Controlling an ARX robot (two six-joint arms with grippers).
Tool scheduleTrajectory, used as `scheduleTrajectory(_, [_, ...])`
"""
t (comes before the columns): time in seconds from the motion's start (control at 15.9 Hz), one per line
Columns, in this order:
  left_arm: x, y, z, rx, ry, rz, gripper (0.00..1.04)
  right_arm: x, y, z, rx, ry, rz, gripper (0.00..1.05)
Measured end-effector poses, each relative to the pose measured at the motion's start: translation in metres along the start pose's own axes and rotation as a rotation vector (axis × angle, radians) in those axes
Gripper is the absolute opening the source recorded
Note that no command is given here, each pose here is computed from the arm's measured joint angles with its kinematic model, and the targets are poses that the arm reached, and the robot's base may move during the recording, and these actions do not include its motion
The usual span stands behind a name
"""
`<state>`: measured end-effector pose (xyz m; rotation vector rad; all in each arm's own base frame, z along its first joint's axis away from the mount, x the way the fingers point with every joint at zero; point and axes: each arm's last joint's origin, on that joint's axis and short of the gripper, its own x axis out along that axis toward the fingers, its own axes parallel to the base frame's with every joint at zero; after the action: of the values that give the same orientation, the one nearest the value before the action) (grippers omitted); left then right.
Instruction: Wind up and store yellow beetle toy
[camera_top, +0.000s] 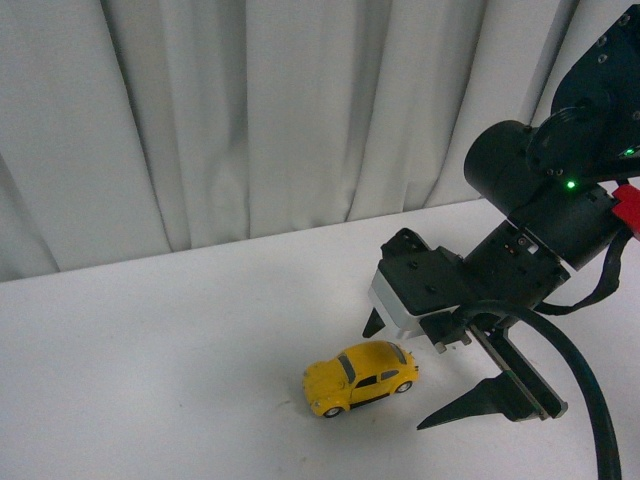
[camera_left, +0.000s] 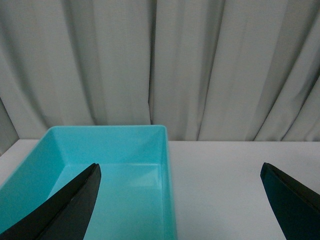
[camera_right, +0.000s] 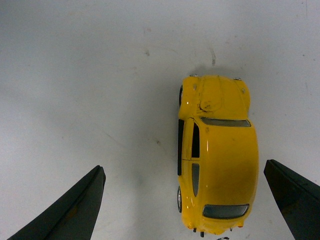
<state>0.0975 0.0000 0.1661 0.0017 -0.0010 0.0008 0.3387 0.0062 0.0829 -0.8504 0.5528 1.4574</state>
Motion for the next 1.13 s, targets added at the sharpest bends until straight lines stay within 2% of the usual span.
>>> scheduleTrajectory(0.5, [0.000,0.000,0.000,0.000,0.000,0.000,0.98,0.014,-0.025,-0.013,0.035,0.071,0.033,0.98])
scheduleTrajectory(0.94, [0.000,0.000,0.000,0.000,0.000,0.000,0.98,0.037,-0.044,0.011,0.086,0.073,0.027,0.98])
scheduleTrajectory(1.13, [0.000,0.000,0.000,0.000,0.000,0.000,0.98,0.037,-0.044,0.010,0.133,0.105,0.022,0.98])
